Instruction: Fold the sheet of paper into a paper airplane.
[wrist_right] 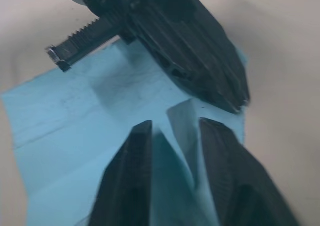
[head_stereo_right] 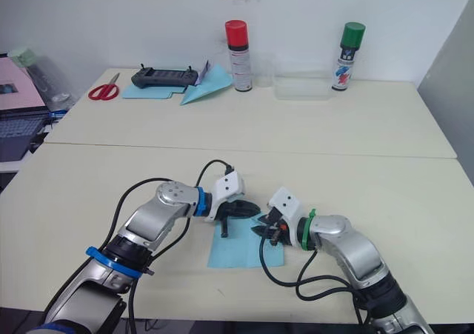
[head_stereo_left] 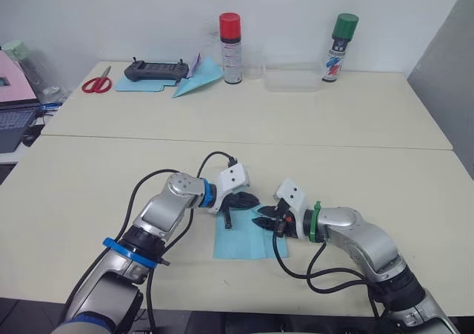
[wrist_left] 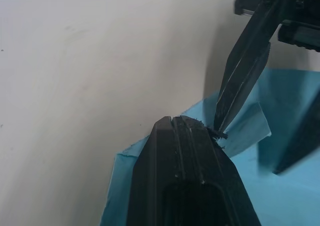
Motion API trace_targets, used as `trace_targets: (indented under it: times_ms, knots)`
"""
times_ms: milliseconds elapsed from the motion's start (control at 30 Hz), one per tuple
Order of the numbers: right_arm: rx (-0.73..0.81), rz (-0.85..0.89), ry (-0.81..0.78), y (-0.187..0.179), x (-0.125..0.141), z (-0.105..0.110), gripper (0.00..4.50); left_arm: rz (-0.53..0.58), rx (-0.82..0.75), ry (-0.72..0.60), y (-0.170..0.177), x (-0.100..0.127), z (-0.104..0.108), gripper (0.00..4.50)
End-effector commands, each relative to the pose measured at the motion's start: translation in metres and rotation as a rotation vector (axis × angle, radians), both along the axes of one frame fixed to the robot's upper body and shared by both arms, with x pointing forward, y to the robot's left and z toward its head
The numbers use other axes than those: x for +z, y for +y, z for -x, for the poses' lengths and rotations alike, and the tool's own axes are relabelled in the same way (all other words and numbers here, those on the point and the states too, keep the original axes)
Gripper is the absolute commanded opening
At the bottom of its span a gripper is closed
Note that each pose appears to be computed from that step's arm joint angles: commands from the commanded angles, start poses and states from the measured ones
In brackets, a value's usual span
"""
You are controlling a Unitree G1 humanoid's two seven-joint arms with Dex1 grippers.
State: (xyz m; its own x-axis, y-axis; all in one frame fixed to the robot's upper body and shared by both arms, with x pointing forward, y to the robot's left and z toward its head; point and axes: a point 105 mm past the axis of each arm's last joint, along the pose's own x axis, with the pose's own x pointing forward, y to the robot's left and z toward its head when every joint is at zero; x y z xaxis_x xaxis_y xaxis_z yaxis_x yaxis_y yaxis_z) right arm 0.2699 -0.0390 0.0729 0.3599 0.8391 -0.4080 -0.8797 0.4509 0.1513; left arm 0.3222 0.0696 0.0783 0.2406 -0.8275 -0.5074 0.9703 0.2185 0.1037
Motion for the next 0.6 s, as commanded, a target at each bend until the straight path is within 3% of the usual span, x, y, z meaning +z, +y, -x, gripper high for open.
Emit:
trace_targets:
  times_ms: [33, 233, 267, 400, 567, 600]
  knots:
    - [0.015, -0.07, 0.113, 0.0, 0.005, 0.011, 3.05, -0.042, -0.004, 0.031, -0.001, -0.013, 0.003, 0.0]
    - [0.023, -0.126, 0.257, -0.006, 0.01, 0.023, 3.05, -0.047, -0.004, 0.034, 0.0, -0.017, 0.005, 0.0]
    - [0.024, -0.129, 0.262, -0.008, 0.011, 0.024, 2.88, -0.048, -0.004, 0.034, 0.0, -0.017, 0.005, 0.0]
    - [0.001, -0.16, 0.225, -0.018, 0.024, 0.019, 1.86, -0.045, -0.003, 0.036, -0.001, -0.018, 0.004, 0.0]
    - [0.011, -0.222, 0.179, -0.035, 0.049, 0.017, 0.03, -0.043, -0.005, 0.035, -0.002, -0.019, 0.004, 0.0]
    - [0.018, -0.228, 0.179, -0.037, 0.051, 0.017, 0.03, -0.042, -0.006, 0.035, -0.002, -0.019, 0.005, 0.0]
